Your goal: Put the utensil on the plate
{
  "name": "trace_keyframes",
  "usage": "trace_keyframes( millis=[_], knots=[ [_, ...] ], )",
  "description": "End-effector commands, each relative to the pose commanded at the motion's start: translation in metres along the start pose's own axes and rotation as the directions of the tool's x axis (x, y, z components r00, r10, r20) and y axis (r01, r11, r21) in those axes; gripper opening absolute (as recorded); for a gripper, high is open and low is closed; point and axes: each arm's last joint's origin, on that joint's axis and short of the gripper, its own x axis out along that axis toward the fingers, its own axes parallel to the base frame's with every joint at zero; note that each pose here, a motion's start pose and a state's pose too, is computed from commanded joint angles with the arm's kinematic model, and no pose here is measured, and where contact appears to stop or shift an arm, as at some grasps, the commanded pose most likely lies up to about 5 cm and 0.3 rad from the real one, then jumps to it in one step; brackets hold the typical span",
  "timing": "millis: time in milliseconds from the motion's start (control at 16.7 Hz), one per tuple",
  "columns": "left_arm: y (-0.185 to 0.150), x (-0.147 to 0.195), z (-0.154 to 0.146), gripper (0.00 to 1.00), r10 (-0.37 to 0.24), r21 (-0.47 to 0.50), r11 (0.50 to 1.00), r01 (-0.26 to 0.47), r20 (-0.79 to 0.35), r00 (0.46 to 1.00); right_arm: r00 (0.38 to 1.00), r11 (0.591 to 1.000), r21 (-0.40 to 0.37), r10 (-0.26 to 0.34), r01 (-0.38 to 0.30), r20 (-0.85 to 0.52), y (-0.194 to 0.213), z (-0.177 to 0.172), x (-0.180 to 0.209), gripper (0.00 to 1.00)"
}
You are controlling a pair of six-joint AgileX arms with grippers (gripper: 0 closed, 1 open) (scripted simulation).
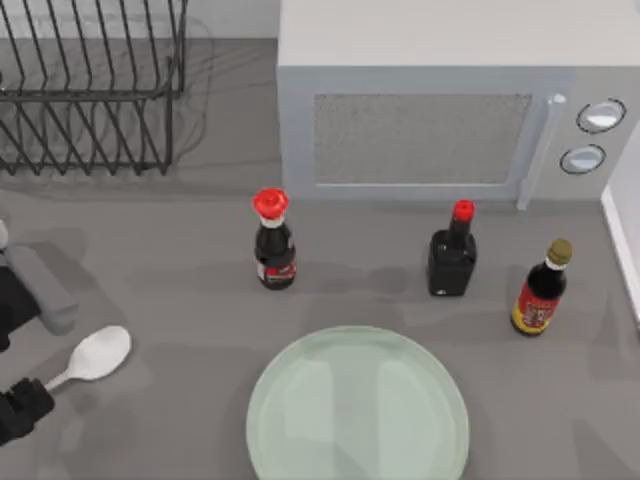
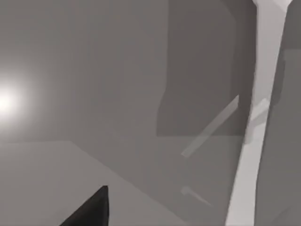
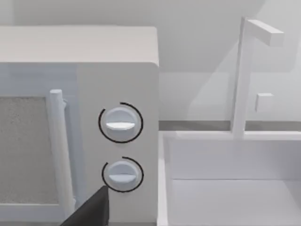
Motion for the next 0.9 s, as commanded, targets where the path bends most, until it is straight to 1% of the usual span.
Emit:
trace_keyframes(
  millis=[180, 300, 600, 900],
  knots=[
    [-0.001, 0.033, -0.001, 1.0, 0.004, 0.0, 1.0, -0.004, 0.003, 1.0, 1.0, 1.0, 0.0, 0.0, 0.0, 0.0, 0.0, 0.0, 0.0, 1.0],
    [-0.004, 0.046, -0.003, 1.0, -0.002, 0.0, 1.0, 0.002, -0.001, 1.0, 1.0, 1.0, 0.0, 0.0, 0.0, 0.0, 0.0, 0.0, 0.0, 1.0],
    [-0.005, 0.05, -0.004, 1.0, -0.004, 0.0, 1.0, 0.004, -0.003, 1.0, 1.0, 1.0, 0.0, 0.0, 0.0, 0.0, 0.0, 0.0, 0.0, 1.0],
    [-0.005, 0.05, -0.004, 0.62, -0.004, 0.0, 1.0, 0.004, -0.003, 1.0, 1.0, 1.0, 0.0, 0.0, 0.0, 0.0, 0.0, 0.0, 0.0, 1.0]
  ],
)
